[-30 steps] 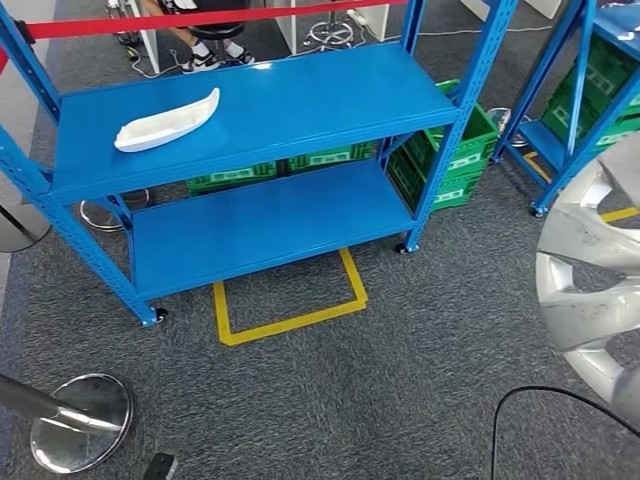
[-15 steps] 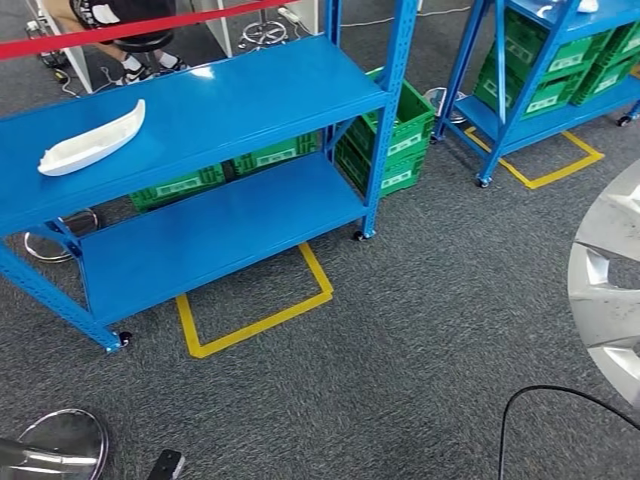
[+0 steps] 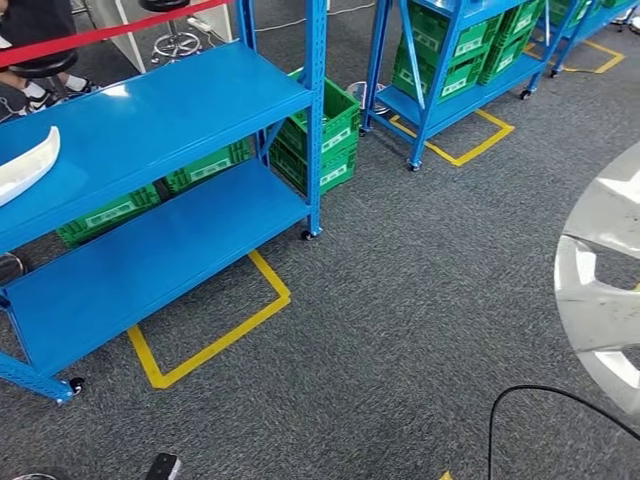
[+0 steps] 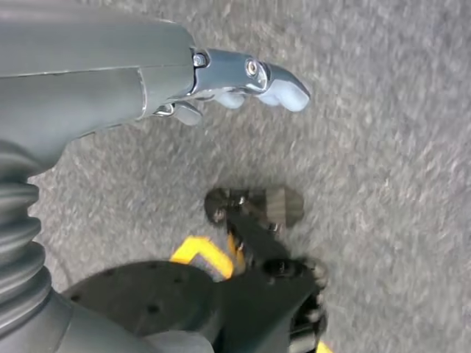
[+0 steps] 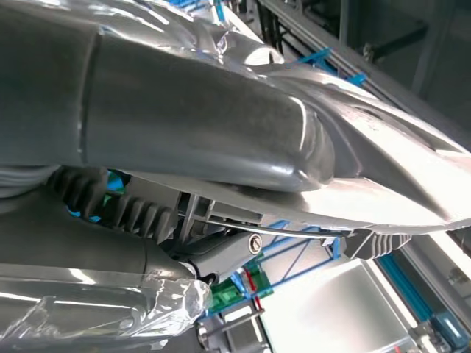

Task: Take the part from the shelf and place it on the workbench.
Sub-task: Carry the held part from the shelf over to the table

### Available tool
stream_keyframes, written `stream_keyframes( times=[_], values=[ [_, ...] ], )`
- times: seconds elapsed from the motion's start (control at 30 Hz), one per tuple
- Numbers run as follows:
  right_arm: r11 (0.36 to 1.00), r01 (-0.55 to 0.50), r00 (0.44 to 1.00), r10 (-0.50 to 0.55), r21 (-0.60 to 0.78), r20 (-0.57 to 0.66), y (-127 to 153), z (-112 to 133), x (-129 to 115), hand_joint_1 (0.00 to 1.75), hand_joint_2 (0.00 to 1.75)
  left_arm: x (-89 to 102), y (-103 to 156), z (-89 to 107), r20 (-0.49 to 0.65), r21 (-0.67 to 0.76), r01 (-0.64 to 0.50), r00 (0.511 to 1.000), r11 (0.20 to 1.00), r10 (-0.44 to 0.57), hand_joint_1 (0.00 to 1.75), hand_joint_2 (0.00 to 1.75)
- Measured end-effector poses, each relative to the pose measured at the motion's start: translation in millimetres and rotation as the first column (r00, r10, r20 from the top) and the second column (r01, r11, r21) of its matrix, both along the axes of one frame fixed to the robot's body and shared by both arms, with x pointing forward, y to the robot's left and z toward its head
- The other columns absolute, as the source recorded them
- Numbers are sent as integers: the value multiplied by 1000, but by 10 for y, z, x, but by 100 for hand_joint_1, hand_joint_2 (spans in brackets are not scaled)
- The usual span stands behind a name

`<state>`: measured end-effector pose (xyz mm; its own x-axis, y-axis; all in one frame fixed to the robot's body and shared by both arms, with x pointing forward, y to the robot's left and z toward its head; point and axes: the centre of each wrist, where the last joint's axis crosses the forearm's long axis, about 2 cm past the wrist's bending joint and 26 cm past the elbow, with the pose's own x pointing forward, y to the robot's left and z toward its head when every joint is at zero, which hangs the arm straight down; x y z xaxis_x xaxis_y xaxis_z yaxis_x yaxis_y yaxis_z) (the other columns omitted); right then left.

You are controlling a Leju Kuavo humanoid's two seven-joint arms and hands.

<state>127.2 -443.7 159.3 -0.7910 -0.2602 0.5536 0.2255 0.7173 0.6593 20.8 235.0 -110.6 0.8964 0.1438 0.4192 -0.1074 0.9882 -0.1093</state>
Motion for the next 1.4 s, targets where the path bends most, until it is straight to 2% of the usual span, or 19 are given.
stream_keyframes(
  times=[0.17,0.43,0.7,1.4],
  values=[
    [997,-53,998,50,65,43,24,-29,-12,175,0,-29,1,-2,-6,1,-1,1000,1000,1,0,175],
    [994,-52,998,47,94,52,39,-67,-42,175,0,-16,0,-1,-5,0,-6,1000,1000,6,0,175],
    [982,-114,989,98,149,112,76,-99,-57,175,0,-34,11,-3,-8,-3,-11,1000,1000,11,0,175],
    [983,-48,989,21,180,149,8,-123,-62,175,0,-24,44,-6,-10,3,11,1000,1000,-11,0,175]
  ],
)
